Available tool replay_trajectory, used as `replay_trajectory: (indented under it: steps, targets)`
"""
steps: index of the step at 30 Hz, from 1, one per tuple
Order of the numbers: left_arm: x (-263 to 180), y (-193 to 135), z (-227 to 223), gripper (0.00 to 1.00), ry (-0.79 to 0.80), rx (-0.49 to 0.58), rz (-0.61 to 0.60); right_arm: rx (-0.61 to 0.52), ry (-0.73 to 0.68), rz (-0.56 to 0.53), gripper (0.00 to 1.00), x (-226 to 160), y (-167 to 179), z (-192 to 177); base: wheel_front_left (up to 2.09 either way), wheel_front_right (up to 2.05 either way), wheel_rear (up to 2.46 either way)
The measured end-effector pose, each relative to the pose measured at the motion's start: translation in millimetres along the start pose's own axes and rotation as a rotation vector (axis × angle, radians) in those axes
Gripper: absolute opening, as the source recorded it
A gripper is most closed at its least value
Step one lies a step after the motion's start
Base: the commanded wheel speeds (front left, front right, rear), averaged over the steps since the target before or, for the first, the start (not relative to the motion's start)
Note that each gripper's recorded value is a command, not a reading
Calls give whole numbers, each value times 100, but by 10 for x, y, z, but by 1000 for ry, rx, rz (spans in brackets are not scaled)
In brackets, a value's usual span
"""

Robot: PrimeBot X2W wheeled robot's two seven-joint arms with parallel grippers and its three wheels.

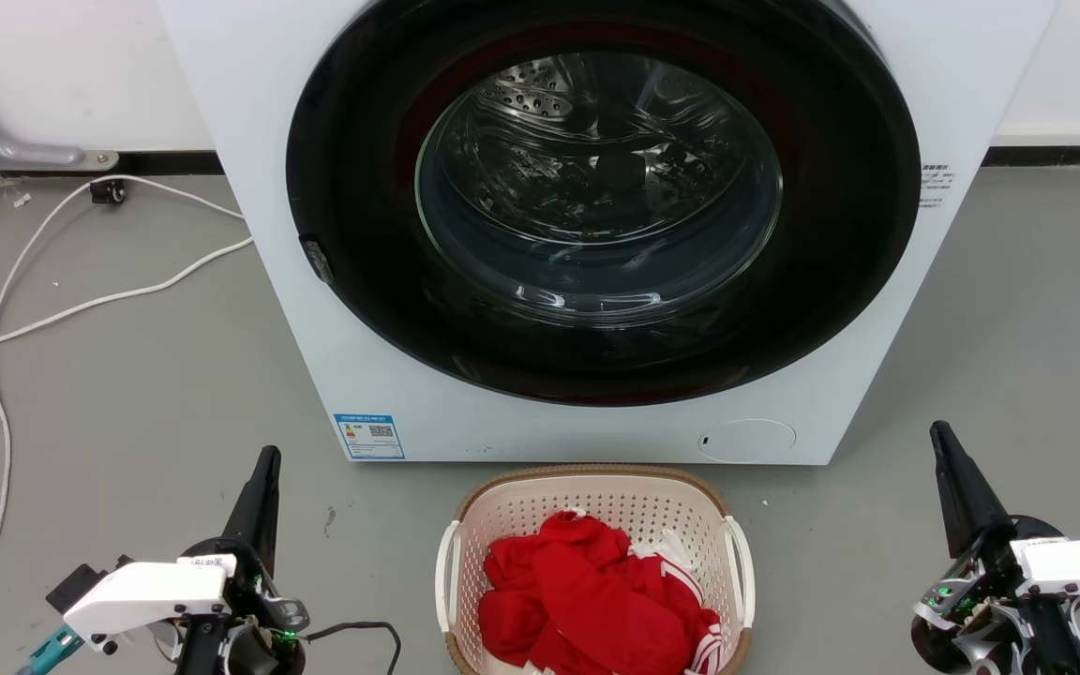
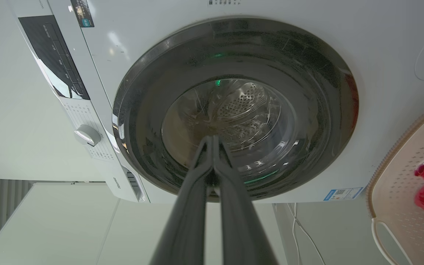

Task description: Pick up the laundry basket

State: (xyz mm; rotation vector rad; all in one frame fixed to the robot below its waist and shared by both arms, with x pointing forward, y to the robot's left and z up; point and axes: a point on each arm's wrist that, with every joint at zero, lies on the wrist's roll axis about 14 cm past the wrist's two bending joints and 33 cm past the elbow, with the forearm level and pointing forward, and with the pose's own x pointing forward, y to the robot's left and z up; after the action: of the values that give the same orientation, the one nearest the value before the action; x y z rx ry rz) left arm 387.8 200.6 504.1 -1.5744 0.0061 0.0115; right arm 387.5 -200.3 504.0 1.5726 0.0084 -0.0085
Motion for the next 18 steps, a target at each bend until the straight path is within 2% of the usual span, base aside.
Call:
replay_trajectory:
  steps: [4, 5, 9, 18]
  targets:
    - [0, 0, -2, 0, 1, 0, 0, -2, 0, 0, 0, 0, 0, 1, 0, 0, 0]
    - [0, 0, -2, 100, 1, 0, 0, -2, -1, 0, 100, 0, 0, 1, 0, 0, 0]
    - [-78, 182, -16, 100, -4, -14, 53, 4, -5, -50, 100, -79, -172, -3, 0, 0, 0]
    - [-65, 105, -86, 100, -7, 5, 30, -51, -25, -39, 100, -105, -136, -5, 0, 0, 0]
